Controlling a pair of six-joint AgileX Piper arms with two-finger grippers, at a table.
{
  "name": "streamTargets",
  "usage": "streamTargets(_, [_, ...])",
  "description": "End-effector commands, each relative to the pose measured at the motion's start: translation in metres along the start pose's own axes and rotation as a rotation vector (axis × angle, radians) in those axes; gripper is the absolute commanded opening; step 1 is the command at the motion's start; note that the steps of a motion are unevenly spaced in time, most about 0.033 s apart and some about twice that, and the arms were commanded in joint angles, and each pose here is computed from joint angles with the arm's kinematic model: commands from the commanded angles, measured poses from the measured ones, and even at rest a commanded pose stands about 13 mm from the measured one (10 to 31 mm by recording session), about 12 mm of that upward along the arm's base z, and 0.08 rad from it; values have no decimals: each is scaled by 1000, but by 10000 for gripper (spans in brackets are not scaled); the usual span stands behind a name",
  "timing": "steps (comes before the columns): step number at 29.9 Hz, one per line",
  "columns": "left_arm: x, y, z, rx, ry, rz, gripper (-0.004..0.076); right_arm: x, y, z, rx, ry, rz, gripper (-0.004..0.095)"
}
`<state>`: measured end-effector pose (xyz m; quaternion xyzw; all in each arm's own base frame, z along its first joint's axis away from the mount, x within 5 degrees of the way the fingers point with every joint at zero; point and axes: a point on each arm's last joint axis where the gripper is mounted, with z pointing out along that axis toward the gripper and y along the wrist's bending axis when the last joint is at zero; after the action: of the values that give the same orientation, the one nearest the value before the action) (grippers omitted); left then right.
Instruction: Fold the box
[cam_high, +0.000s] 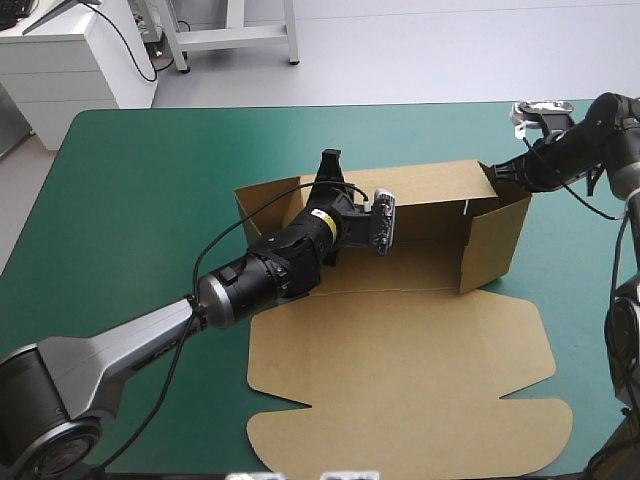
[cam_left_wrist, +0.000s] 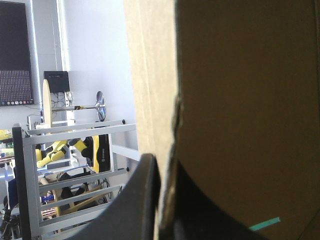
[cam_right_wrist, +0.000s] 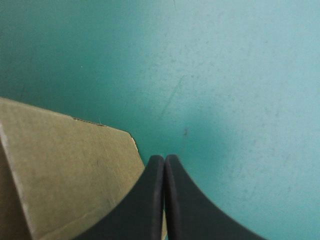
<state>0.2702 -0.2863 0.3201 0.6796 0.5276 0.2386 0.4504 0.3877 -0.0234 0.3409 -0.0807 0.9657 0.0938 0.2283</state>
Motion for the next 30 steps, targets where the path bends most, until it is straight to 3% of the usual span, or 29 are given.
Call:
streamTargets(1, [6, -1, -6, 44, 64, -87, -8, 1, 17, -49, -9, -137, -54, -19])
streamTargets(7, [6, -1, -6, 42, 65, -84, -8, 32, 26, -50, -16, -197, -71, -19])
streamTargets(11, [6, -1, -6, 43, 65, -78, -8, 58, 36, -42, -56, -322, -82, -21])
streamTargets(15, [6, -1, -6, 43, 65, -73, -8, 78, 39, -39, -30, -416, -80, -21])
streamTargets(21, [6, -1, -6, 43, 65, -73, -8, 86, 42, -44, -9, -388, -156, 1])
streamTargets(24, [6, -1, -6, 44, 68, -73, -8, 91, 40, -43, 6, -332, -195, 106])
streamTargets(28, [6, -1, -6, 45, 72, -73, -8, 97, 37, -41, 43, -256, -248, 341])
streamTargets(30, [6, -1, -6, 45, 72, -73, -8, 97, 37, -41, 41, -264, -246, 398])
